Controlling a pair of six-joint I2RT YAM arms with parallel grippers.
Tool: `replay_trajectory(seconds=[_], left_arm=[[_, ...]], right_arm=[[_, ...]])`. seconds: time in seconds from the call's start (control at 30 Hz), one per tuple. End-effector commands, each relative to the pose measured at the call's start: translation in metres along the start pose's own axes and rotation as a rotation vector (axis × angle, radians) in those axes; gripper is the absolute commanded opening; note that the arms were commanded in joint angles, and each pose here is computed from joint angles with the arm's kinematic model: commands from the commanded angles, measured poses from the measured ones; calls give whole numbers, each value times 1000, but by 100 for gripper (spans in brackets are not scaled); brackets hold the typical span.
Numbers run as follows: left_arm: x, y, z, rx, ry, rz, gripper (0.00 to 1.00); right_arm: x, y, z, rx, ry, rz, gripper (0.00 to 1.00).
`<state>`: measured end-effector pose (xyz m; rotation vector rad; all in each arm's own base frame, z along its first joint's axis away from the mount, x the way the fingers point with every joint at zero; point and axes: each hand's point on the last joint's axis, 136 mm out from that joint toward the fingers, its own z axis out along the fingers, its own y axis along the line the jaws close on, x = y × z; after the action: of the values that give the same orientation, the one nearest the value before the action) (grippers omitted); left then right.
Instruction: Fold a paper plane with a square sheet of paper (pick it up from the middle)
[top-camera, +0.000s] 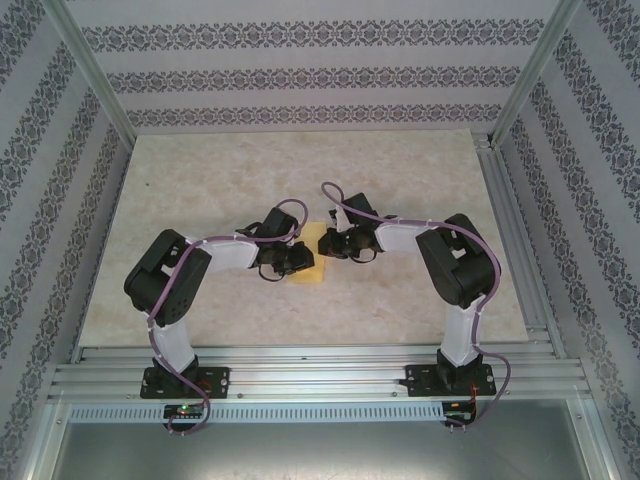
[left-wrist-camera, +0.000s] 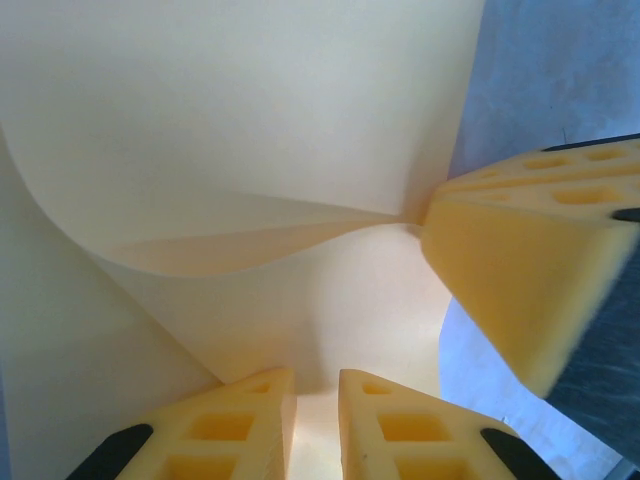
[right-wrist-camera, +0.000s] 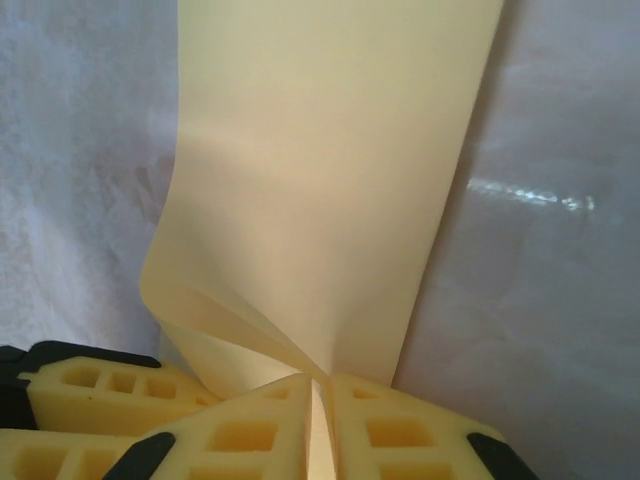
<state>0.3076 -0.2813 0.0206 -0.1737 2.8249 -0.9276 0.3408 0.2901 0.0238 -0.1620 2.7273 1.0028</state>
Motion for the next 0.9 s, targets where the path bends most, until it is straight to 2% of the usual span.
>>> replay_trajectory(seconds=[0.0,0.13,0.23,0.37,0.6,0.87], left_arm=[[10,24,7,-128,27,-5,21],[12,29,8,-158,28,-13,20],[13,30,8,-167,24,-21,19],[12,31,7,-173,15,-32,17],[13,33,7,-172,0,-55,16],[14,36,8,-170,-6,-71,15]], right_arm=[[-23,20,-29,7,-99,4,19],[-24,24,-52,54,-165,18,21],[-13,28,-55,64,-161,28,18],[9,32,-46,51,-124,70,13],[45,48,-24,-33,-51,130,11],[67,34,-6,25,6,151,8]])
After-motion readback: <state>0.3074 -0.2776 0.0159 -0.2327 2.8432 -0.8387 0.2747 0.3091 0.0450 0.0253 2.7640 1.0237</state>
